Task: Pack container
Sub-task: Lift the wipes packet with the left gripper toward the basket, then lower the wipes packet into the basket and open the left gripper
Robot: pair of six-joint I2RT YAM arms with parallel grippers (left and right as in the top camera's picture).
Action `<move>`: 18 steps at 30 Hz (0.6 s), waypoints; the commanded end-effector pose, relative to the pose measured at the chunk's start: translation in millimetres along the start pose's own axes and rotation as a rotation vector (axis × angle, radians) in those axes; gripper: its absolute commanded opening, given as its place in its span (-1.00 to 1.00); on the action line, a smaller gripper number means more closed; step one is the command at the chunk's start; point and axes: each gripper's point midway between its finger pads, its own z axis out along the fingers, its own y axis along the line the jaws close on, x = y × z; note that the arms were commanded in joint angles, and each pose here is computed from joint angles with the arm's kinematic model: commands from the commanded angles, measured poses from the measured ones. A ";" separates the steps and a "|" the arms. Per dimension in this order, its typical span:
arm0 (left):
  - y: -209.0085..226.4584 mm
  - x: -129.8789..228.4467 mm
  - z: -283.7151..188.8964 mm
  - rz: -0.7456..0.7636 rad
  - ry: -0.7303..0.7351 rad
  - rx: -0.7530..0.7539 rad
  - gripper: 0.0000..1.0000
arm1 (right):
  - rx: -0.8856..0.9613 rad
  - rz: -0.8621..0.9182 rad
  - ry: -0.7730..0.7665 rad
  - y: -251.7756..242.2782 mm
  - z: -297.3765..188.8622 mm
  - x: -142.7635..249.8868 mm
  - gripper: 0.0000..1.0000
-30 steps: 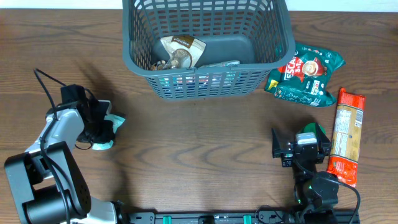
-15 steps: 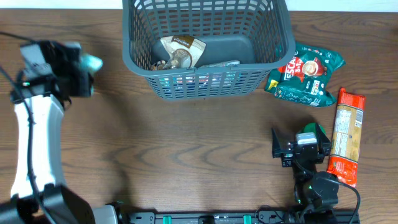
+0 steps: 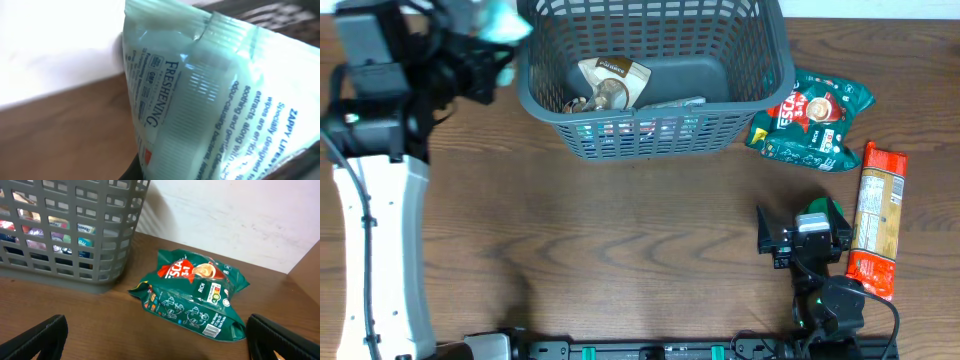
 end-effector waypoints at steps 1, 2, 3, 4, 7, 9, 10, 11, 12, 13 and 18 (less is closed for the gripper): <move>-42.2 -32.1 -3.7 0.074 -0.091 0.097 -0.89 | 0.002 0.016 -0.001 -0.3 0.0 0.8 0.99; -51.5 -36.7 -1.8 0.092 -0.105 0.115 -0.89 | 0.002 0.016 -0.001 -0.3 0.0 0.8 0.99; -59.7 -40.6 0.9 0.107 -0.117 0.132 -0.89 | 0.002 0.016 -0.001 -0.3 0.0 0.8 0.99; -69.0 -44.2 4.1 0.123 -0.129 0.151 -0.89 | 0.002 0.016 -0.001 -0.3 0.0 0.8 0.99; -87.9 -47.3 15.5 0.149 -0.136 0.195 -0.89 | 0.002 0.016 -0.001 -0.3 0.0 0.8 0.99; -94.8 -43.3 27.7 0.151 -0.117 0.214 -0.89 | 0.002 0.016 -0.001 -0.3 0.0 0.8 0.99; -96.5 -41.4 32.3 0.146 -0.109 0.219 -0.89 | 0.002 0.016 -0.001 -0.3 0.0 0.8 0.98; -97.0 -37.8 39.8 0.128 -0.092 0.222 -0.89 | 0.002 0.016 -0.001 -0.3 0.0 0.8 0.98; -96.8 -34.1 46.6 0.111 -0.075 0.220 -0.89 | 0.002 0.016 -0.001 -0.3 0.0 0.8 0.99; -97.0 -29.5 54.6 0.095 -0.055 0.221 -0.89 | 0.002 0.016 -0.001 -0.3 0.0 0.8 0.98; -94.5 -11.1 89.3 0.032 0.010 0.237 -0.89 | 0.002 0.016 -0.001 -0.3 0.0 0.8 0.99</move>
